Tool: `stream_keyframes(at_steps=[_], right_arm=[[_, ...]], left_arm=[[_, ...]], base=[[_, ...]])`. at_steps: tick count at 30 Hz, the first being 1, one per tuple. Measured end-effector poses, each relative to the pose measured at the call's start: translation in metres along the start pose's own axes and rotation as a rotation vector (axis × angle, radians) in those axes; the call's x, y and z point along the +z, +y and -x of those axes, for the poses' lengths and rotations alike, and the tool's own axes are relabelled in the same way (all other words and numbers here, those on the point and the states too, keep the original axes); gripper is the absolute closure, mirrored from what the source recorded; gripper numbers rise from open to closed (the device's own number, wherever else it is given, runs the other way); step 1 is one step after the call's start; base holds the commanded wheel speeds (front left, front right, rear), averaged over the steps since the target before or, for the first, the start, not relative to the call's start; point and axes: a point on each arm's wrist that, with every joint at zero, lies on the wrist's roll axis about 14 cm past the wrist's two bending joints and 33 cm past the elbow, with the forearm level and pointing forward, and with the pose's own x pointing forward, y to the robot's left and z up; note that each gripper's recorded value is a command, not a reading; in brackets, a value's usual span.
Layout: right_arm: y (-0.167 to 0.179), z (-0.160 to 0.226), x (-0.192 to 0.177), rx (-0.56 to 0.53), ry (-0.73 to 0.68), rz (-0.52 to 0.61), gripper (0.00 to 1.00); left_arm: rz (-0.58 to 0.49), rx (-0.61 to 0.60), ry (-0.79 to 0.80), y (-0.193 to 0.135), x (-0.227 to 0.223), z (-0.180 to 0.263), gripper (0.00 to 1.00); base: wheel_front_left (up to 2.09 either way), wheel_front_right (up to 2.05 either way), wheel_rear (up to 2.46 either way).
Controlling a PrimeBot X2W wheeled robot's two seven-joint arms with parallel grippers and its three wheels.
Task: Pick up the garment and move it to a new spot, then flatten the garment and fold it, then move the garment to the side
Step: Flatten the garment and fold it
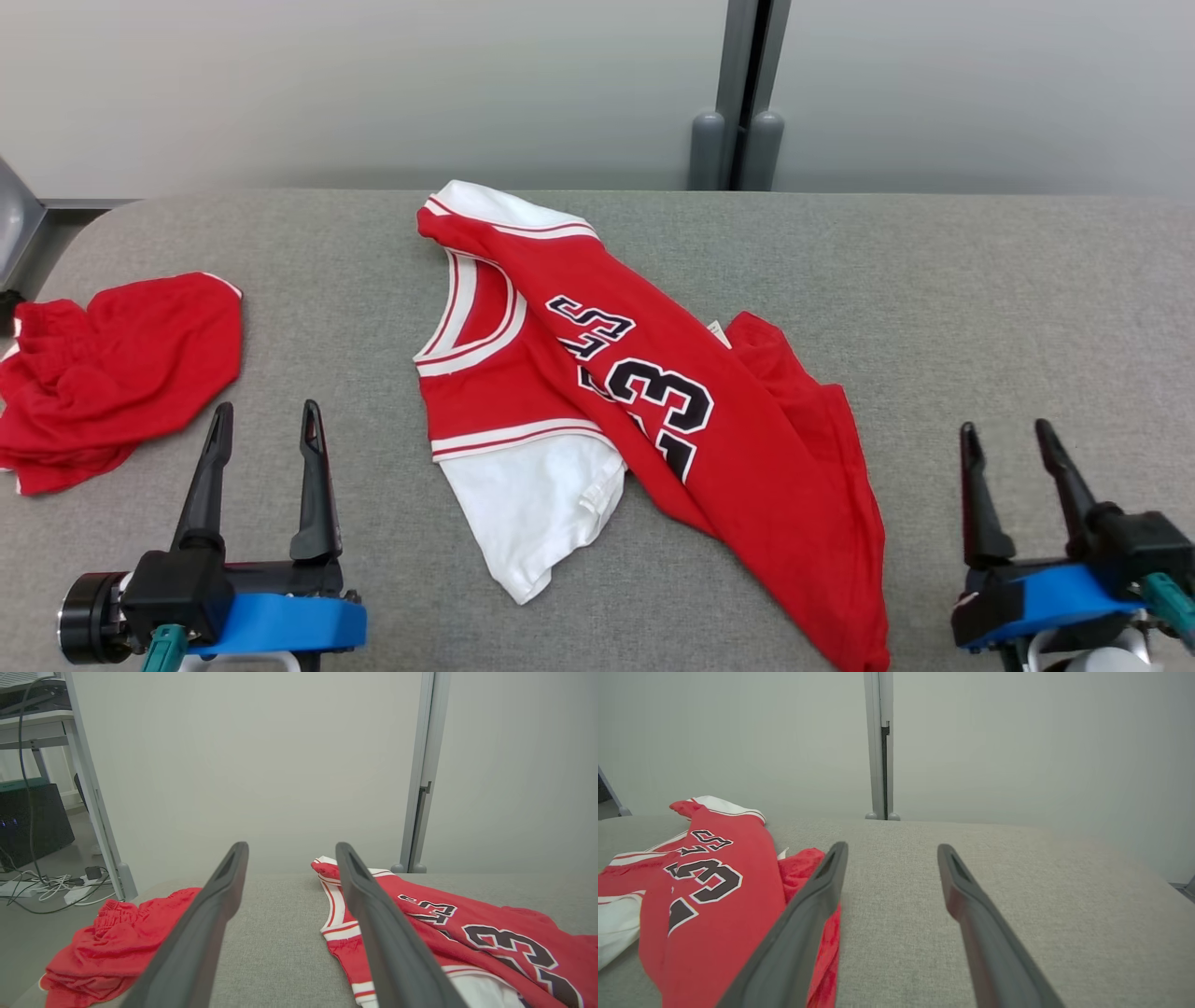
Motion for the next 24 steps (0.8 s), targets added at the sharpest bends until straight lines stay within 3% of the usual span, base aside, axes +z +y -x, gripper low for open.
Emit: stream_keyframes(at_steps=[13, 19, 24], right_arm=[[0.066, -0.066, -0.004, 0.237, 0.101, 0.102, 0.00], [0.067, -0.080, -0.057, 0.274, 0.303, 0.153, 0.00], [0.064, -0.070, -0.095, 0.284, 0.432, 0.154, 0.00]], left_arm=[[-0.003, 0.036, 0.023, 0.012, -0.006, 0.005, 0.00], [-0.002, 0.068, 0.038, 0.022, -0.011, 0.003, 0.00], [-0.003, 0.087, 0.051, 0.027, -0.015, 0.004, 0.00]], base=[[0.00, 0.00, 0.00], [0.00, 0.00, 0.00], [0.00, 0.00, 0.00]])
